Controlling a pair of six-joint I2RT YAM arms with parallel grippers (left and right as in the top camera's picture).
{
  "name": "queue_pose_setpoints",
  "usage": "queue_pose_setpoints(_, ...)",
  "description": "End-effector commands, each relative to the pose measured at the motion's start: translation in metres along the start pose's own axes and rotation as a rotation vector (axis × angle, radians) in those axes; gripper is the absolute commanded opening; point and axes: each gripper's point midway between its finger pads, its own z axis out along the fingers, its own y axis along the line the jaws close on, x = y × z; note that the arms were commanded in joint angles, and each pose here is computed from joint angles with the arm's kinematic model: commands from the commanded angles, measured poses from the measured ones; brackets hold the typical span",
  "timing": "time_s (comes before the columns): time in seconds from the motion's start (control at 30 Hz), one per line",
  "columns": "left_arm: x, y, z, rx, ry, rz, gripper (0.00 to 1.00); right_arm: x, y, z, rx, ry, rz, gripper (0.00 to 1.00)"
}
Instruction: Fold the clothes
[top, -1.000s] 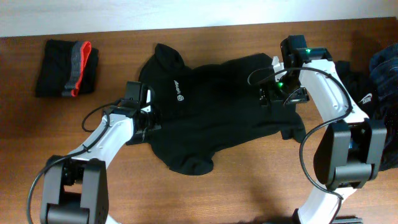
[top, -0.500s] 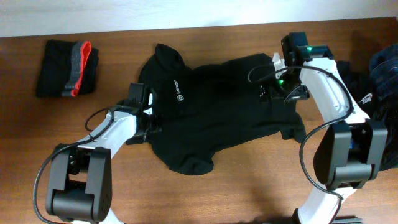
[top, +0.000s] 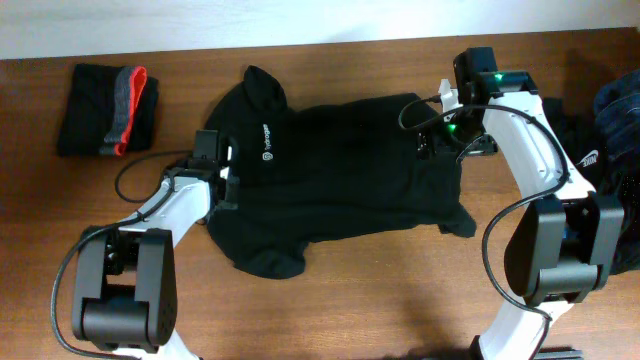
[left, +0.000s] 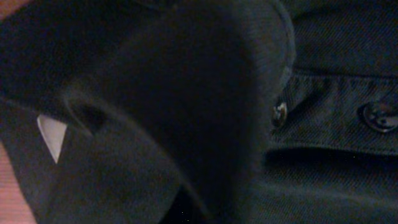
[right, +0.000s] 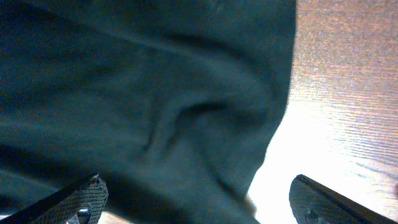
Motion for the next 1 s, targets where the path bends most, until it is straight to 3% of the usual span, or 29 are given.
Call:
queue_pose_setpoints(0.0,0.007,0.012,0.011,-0.060,0.032,0.082,0.08,-0.008,0.001,-0.013,-0.001,-0.042,-0.004,0.99)
queue_pose_setpoints(0.07,-0.002,0.013,0.007,-0.061,0.018,0.078,0.18,-0.007,0.001,-0.013,0.000,-0.042,-0.004,0.99)
queue_pose_setpoints(0.3,-0.053,0.022,-0.046,-0.044,-0.015,0.060,0.42,-0.002,-0.007,-0.013,0.043,-0.018,-0.002,0.99)
queue_pose_setpoints(0.4,-0.068,0.012,-0.081,0.058,-0.021,-0.032,0.52,0.006,-0.012,-0.013,0.066,0.013,0.008,0.99)
queue_pose_setpoints(0.57,-0.061,-0.051,-0.118,0.443,0.027,-0.043,0.53,0.028,-0.024,-0.016,0.072,0.097,0.110,0.99)
queue_pose_setpoints(0.73,-0.036,-0.072,-0.112,0.461,0.111,0.001,0.54,0.062,-0.052,-0.023,0.073,0.216,0.325,0.99)
queue_pose_setpoints(0.83,-0.026,-0.081,-0.107,0.456,0.132,0.028,0.57,0.074,-0.055,-0.028,-0.027,0.257,0.425,0.99)
queue_pose_setpoints(0.97,-0.014,-0.084,-0.100,0.436,0.161,0.043,0.58,0.079,-0.056,-0.032,-0.129,0.271,0.447,0.99)
